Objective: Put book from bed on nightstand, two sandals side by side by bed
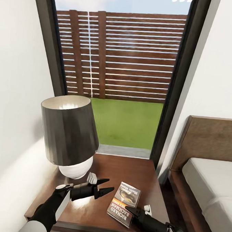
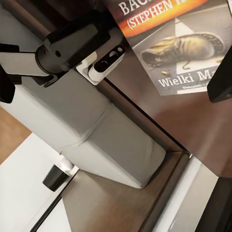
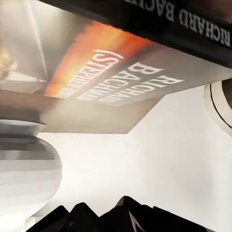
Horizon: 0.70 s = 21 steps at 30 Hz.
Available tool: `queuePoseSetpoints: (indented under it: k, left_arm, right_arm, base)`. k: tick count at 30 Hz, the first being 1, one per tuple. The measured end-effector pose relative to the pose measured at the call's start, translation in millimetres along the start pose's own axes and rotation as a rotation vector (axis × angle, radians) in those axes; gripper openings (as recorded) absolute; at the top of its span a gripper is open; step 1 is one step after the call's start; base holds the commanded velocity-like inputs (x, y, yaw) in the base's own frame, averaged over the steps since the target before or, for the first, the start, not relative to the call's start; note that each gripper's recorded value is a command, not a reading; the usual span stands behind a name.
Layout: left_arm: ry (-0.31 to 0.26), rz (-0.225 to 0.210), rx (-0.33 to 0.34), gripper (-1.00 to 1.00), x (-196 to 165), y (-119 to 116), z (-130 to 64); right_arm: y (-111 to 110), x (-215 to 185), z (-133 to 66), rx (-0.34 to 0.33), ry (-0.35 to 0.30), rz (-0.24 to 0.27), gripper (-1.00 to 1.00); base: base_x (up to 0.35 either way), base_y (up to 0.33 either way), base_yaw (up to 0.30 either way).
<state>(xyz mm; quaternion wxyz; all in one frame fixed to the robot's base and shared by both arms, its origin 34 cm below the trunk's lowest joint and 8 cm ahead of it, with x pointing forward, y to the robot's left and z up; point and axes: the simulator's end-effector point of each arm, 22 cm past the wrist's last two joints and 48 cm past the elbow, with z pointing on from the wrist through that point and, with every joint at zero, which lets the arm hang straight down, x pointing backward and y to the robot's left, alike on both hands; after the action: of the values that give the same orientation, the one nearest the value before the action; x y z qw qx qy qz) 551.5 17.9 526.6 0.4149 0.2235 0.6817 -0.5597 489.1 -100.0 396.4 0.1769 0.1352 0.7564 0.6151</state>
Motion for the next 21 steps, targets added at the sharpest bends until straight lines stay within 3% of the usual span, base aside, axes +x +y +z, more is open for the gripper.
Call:
queuePoseSetpoints:
  k: [21]
  left_arm:
    - [0.0, -0.001, 0.0, 1.0, 0.3, 0.1, 0.0]
  right_arm:
    - [0.0, 0.0, 0.0, 0.0, 0.0, 0.0, 1.0]
  base:
    - [0.0, 0.0, 0.0]
